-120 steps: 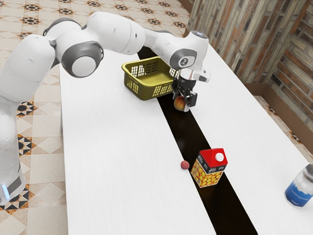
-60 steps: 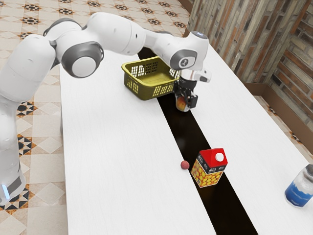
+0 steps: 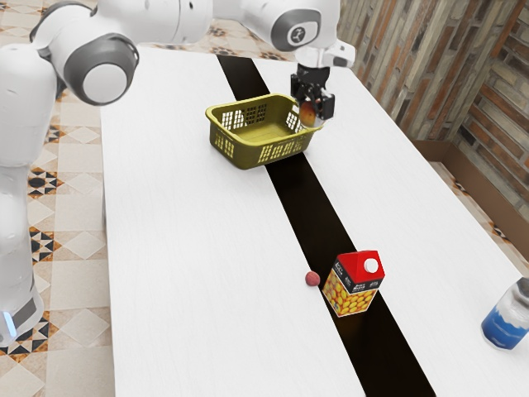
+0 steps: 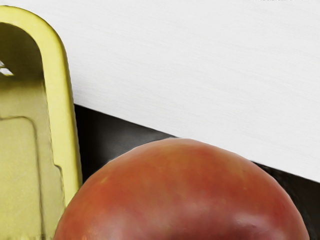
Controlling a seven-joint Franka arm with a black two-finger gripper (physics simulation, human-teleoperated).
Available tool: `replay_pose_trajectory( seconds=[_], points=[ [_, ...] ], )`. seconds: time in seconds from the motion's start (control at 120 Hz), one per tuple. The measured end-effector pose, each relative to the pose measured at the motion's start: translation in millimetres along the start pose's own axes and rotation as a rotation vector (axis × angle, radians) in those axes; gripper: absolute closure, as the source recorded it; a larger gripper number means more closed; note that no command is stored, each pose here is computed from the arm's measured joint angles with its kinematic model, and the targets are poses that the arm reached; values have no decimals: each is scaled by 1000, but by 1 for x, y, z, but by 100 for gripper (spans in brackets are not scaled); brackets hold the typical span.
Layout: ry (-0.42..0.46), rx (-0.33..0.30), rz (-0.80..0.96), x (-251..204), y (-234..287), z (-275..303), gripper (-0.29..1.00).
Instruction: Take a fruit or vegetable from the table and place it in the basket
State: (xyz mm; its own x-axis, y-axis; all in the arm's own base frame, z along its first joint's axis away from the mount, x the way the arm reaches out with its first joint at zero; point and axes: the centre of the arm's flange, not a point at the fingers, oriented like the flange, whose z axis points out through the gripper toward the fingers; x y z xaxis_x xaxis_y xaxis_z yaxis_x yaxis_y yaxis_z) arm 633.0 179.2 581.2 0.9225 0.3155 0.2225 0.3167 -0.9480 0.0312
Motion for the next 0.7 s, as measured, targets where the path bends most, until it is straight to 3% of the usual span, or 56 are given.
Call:
replay_pose_trajectory(
  seconds=[0.333, 0.6, 0.7],
  points=[
    [-49, 34, -90, -5, -64, 2, 45],
    [-70, 41, -119, -7, -87, 7, 44],
    [-76, 35, -119, -7, -87, 9, 22]
  ],
)
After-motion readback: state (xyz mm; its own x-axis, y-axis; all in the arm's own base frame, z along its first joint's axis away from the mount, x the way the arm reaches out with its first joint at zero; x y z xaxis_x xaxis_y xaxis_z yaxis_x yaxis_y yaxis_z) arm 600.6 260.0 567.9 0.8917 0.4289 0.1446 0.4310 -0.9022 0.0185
